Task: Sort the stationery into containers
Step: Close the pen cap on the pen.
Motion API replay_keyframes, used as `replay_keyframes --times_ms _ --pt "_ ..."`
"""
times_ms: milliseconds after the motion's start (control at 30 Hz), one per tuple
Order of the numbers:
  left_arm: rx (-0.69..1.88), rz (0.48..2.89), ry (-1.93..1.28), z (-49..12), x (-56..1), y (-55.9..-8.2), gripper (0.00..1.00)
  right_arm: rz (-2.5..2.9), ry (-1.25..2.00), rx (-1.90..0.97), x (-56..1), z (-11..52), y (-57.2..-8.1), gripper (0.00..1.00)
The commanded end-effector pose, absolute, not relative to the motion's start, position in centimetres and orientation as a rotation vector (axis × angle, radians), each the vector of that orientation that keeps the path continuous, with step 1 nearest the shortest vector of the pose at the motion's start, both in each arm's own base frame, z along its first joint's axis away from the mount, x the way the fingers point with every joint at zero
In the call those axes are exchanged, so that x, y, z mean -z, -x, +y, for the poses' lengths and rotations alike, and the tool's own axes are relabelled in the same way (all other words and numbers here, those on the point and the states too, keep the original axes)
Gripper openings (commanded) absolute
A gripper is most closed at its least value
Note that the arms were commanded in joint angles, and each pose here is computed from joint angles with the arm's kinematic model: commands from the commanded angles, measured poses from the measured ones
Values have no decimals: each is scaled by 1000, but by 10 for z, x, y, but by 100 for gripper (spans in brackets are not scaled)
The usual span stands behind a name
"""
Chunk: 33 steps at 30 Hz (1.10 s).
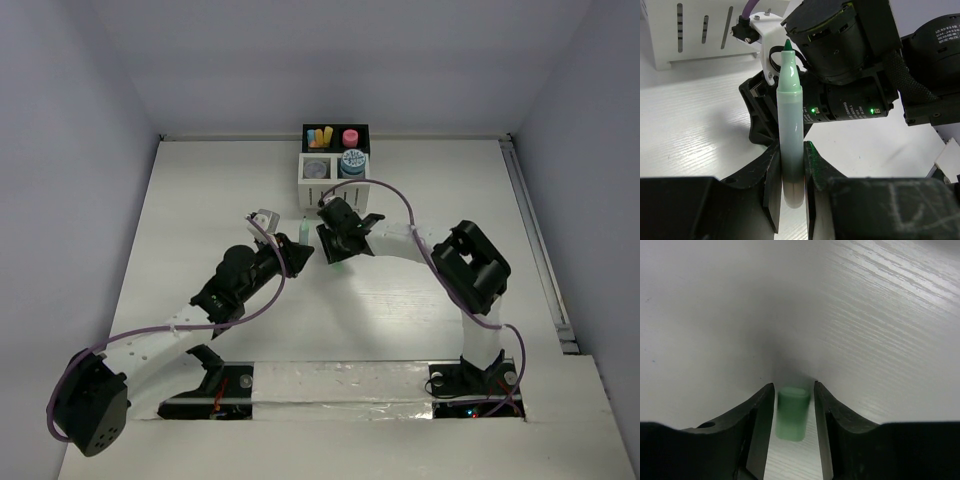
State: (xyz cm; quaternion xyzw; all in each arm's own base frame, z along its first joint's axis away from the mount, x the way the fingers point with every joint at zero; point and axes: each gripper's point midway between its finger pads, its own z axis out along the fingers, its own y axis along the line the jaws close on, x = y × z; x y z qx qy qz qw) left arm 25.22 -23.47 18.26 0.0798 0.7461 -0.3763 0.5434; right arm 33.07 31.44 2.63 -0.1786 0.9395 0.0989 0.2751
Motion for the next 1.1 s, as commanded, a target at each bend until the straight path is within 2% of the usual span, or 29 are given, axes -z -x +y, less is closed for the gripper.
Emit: replay_keyframes --times_ms 0,33,67,133,267,367,667,767,900,1067 --pt "894 1717 -181 -231 -193 -254 0 2657 563 -77 8 284 -306 42" --pt "894 1717 -181 -232 -193 -254 0 2658 561 -79 8 284 -305 37" --pt "898 1716 -182 -232 -193 -254 0 2649 554 -93 5 285 -306 29" --pt "903 1725 -184 -234 -190 -254 0 2637 536 -119 2 288 -307 21" --pt "950 1735 -193 -241 -189 -251 0 2569 477 -186 -21 294 -312 12" --pt "972 1739 -184 -243 -189 -250 0 2445 373 -247 -61 295 -323 6" --pt "1102 1775 -191 -263 -176 -240 0 1954 46 -523 -225 294 -349 5" --pt "1169 1745 -201 -272 -182 -234 0 1829 -22 -617 -262 298 -354 5" --pt "1212 1720 -227 -281 -189 -229 0 1724 -86 -719 -295 303 -357 3" --pt "1207 1708 -228 -285 -198 -232 0 1714 -84 -781 -300 316 -359 1"
